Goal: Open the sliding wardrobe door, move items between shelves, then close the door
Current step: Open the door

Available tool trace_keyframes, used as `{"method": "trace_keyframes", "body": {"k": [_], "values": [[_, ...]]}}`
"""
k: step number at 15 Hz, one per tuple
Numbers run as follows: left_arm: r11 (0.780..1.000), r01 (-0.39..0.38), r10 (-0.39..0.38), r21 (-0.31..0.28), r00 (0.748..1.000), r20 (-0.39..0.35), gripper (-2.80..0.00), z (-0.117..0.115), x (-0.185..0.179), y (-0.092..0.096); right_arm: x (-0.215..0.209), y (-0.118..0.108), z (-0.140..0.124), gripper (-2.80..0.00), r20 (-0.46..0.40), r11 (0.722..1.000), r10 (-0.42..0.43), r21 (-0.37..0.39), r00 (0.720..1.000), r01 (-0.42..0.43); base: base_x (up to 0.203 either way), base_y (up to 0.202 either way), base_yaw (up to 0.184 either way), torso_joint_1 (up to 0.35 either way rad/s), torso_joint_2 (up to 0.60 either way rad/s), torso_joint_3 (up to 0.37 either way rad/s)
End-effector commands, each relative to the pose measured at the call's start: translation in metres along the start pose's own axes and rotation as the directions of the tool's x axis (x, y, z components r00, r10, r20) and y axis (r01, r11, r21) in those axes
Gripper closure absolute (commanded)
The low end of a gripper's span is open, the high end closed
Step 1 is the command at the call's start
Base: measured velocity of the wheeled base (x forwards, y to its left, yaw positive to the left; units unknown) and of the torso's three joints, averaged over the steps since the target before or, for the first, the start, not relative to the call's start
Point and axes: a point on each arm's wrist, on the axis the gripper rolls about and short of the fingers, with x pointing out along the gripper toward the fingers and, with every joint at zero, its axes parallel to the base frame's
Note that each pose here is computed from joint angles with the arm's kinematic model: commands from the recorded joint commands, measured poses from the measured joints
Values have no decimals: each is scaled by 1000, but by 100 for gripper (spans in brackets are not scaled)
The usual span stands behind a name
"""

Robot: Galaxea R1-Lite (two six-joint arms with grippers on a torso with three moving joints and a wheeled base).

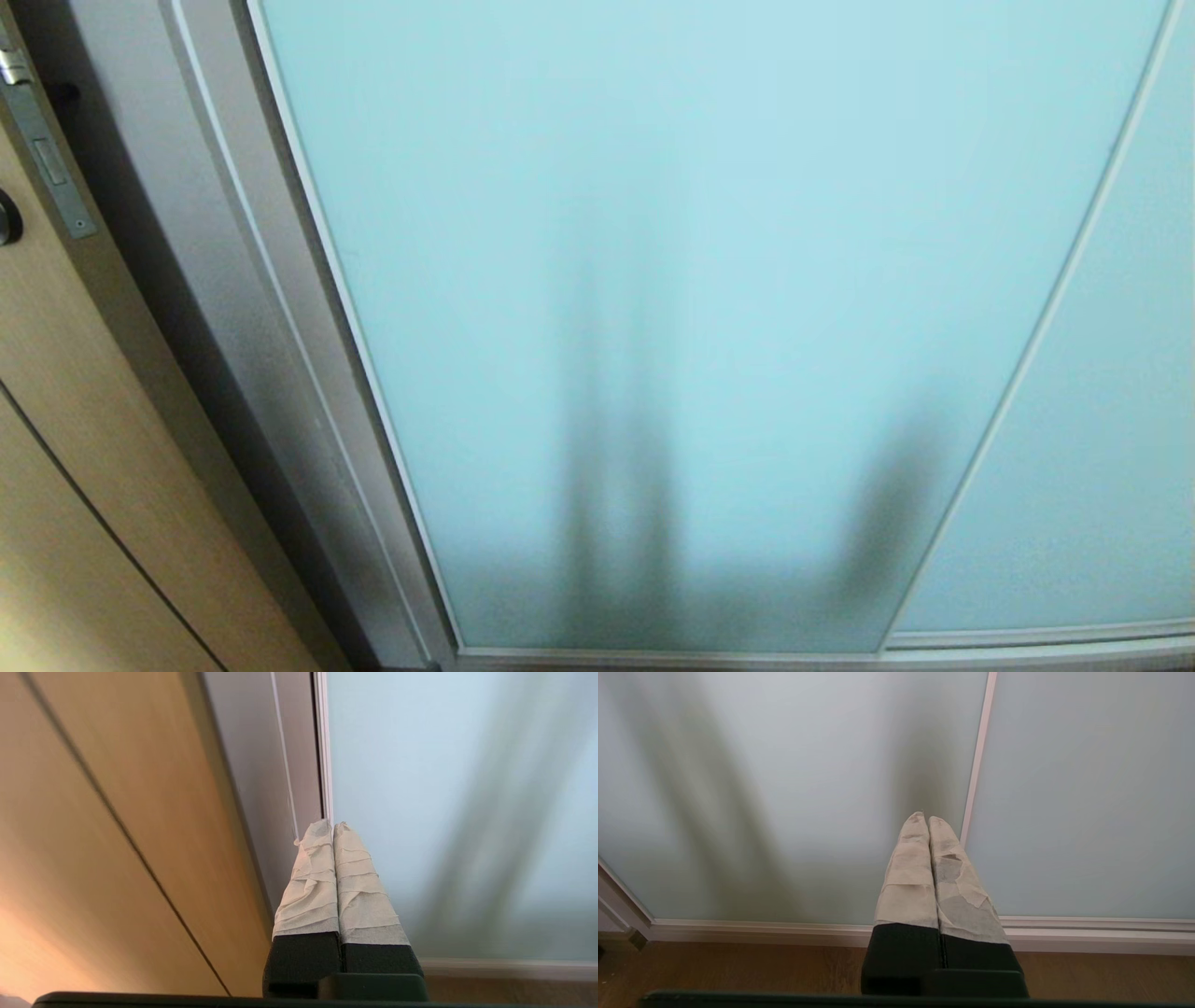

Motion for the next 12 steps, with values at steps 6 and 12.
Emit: {"method": "trace_keyframes", "body": {"k": [6,12], "values": [[986,-125,156,107,919,-361,0,41,153,7,0,0,0,0,-3,1000,-1,1,1000,1,0,0,0,0,0,0],[985,-111,158,129,884,-440,0,31,200,6,0,0,0,0,-3,1000,1,1,1000,-1,0,0,0,0,0,0]]}}
